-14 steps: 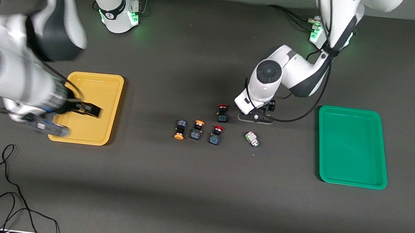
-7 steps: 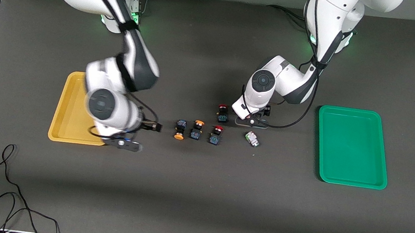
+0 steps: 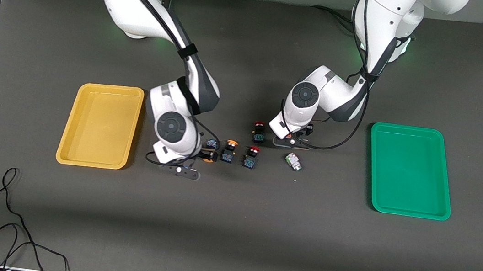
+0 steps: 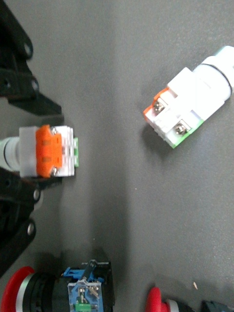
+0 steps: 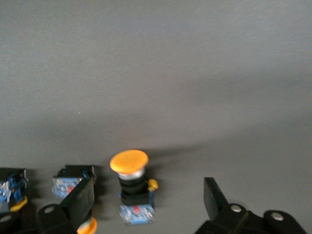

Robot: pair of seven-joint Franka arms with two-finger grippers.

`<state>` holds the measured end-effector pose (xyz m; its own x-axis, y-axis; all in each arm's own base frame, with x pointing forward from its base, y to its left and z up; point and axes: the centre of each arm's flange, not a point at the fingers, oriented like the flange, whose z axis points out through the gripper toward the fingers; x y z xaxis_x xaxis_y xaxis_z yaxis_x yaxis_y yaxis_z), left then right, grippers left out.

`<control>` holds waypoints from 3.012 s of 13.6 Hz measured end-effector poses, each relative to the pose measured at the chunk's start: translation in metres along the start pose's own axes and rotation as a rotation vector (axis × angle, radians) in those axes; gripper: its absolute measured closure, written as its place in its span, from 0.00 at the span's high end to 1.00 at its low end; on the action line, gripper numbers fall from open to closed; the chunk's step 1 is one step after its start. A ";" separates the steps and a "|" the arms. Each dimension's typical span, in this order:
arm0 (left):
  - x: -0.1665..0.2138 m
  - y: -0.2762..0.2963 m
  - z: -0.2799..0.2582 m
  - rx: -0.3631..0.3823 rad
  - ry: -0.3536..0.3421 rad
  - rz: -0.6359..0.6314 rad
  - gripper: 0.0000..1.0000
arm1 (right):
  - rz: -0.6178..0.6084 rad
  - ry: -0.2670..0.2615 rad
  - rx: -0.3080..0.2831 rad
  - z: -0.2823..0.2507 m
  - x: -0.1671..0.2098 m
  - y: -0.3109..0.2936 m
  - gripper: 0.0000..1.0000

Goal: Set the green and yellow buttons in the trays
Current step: 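Carry the white switch to the green tray while the right gripper carries the yellow button, then release the switch in the green tray while the right gripper releases the yellow button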

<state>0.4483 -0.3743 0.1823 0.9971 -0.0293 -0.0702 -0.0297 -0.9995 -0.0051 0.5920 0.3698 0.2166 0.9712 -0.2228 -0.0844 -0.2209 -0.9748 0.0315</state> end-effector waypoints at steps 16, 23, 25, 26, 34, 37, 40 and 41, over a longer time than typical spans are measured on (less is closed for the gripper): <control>0.075 -0.182 -0.266 -0.091 -0.109 -0.186 0.41 | 0.008 -0.079 -0.020 -0.054 0.032 0.061 0.41; 0.093 -0.390 -0.261 -0.038 -0.103 -0.157 0.41 | -0.232 -0.199 -0.036 -0.105 0.084 0.297 0.41; 0.096 -0.394 -0.227 -0.008 -0.082 -0.141 0.41 | -0.266 -0.170 -0.043 -0.070 0.082 0.326 0.41; 0.097 -0.391 -0.200 0.008 -0.077 -0.126 0.41 | -0.279 -0.144 -0.050 -0.049 0.078 0.336 0.41; 0.097 -0.384 -0.024 0.018 -0.089 -0.077 0.41 | -0.286 -0.138 -0.003 -0.056 0.064 0.330 0.98; 0.098 -0.384 -0.018 0.018 -0.093 -0.066 0.41 | -0.199 -0.132 0.071 -0.117 0.055 0.285 1.00; 0.104 -0.390 -0.029 0.018 -0.081 -0.037 0.68 | -0.100 -0.097 0.108 -0.145 0.027 0.183 1.00; 0.108 -0.396 -0.038 0.018 -0.082 -0.041 0.81 | -0.070 -0.095 0.123 -0.146 0.019 0.152 1.00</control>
<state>0.5700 0.0178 0.2151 0.9885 0.0127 -0.1508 0.0086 -0.9996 -0.0276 0.5902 0.2187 0.3655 0.9731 -0.1487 -0.1760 -0.1678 -0.9808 -0.0993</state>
